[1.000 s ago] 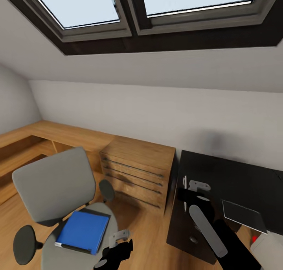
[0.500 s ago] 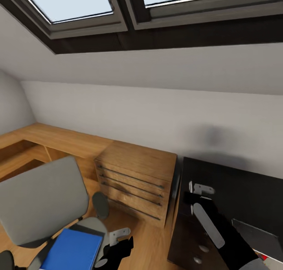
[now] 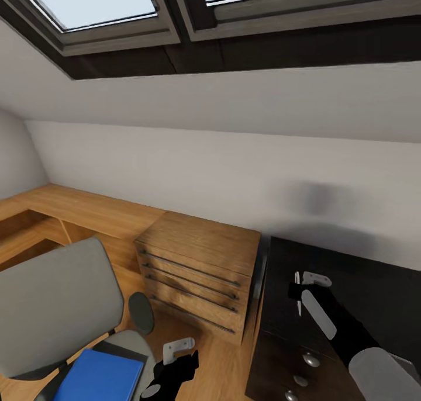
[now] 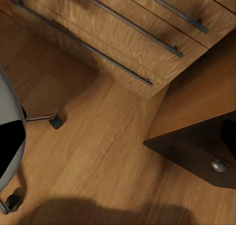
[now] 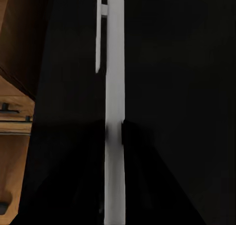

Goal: In the bedroom, organize the workspace by keeping the computer under the desk, ensuring the monitor is on the desk, placing the keyboard on the desk next to the monitor, placing the mouse on the desk next to the keyboard, moving the folder from the swivel chair onto the desk next to the mouse, stacking the notebook on top of the folder with the pen on top of the notebook, and positioning the swivel chair next to the desk.

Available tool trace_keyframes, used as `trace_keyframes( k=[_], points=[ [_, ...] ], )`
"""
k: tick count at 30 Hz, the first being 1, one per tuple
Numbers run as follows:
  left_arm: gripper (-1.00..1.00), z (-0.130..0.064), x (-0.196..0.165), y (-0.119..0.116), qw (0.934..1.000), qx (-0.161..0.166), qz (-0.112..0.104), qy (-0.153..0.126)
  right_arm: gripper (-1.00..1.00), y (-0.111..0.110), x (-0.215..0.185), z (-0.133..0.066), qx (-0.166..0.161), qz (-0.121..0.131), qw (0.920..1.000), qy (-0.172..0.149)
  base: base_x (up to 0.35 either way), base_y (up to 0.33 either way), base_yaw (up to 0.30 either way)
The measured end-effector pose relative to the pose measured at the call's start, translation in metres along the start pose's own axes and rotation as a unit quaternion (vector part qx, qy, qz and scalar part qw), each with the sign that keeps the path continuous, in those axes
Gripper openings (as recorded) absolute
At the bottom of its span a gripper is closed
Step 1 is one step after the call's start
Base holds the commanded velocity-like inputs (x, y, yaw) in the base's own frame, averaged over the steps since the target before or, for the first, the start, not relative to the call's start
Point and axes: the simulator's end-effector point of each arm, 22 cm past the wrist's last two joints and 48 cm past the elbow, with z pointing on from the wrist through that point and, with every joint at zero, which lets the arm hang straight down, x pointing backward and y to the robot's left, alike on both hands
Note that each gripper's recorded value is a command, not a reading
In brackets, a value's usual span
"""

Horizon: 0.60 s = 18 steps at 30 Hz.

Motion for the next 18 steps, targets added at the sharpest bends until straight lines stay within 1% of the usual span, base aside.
trace_keyframes(
  k=[2,3,4,5,6,8,11,12,14,15,18],
  points=[
    [1.00,0.000,0.000,0.000,1.0000,0.001,0.000,0.000,-1.00,-0.004,-0.003,0.007,0.001,-0.003,1.0000,-0.004,0.001,-0.001,0.000],
    [1.00,0.000,0.000,-0.002,1.0000,0.002,0.000,0.000,-1.00,-0.008,-0.004,0.014,0.002,-0.005,1.0000,-0.008,0.000,0.000,0.000],
    [1.00,-0.001,-0.001,-0.003,1.0000,0.004,0.000,-0.001,-1.00,-0.014,-0.004,0.022,0.005,-0.005,0.9999,-0.013,0.000,0.000,0.000],
    [1.00,-0.001,-0.001,-0.004,1.0000,0.005,0.000,-0.001,-1.00,-0.028,-0.009,0.039,0.012,0.000,0.9997,-0.021,0.000,0.000,0.000],
    [1.00,-0.001,-0.001,-0.005,1.0000,0.006,0.000,-0.001,-1.00,-0.034,-0.002,0.045,0.017,0.003,0.9998,-0.015,0.000,0.000,0.000],
    [1.00,-0.003,-0.006,-0.010,0.9999,0.012,-0.003,-0.006,-1.00,-0.039,-0.001,0.049,0.018,0.005,0.9997,-0.013,0.000,0.000,0.000],
    [1.00,-0.012,-0.026,-0.028,0.9989,0.035,-0.015,-0.026,-1.00,-0.040,0.002,0.053,0.018,0.006,0.9998,-0.010,0.000,0.000,0.000],
    [1.00,-0.016,-0.027,-0.031,0.9987,0.038,-0.021,-0.029,-1.00,-0.040,0.004,0.054,0.017,0.008,0.9998,-0.008,0.000,0.000,0.000],
    [1.00,-0.018,-0.026,-0.029,0.9987,0.031,-0.026,-0.030,-1.00,-0.040,0.007,0.057,0.017,0.009,0.9998,-0.004,0.000,0.000,0.000],
    [1.00,-0.022,-0.027,-0.026,0.9988,0.018,-0.030,-0.033,-1.00,-0.040,0.013,0.058,0.016,0.011,0.9998,0.006,0.000,0.000,0.000],
    [1.00,-0.021,-0.026,-0.025,0.9988,0.015,-0.031,-0.034,-1.00,-0.040,0.024,0.061,0.017,0.017,0.9995,0.022,0.000,0.000,0.000]
  ],
)
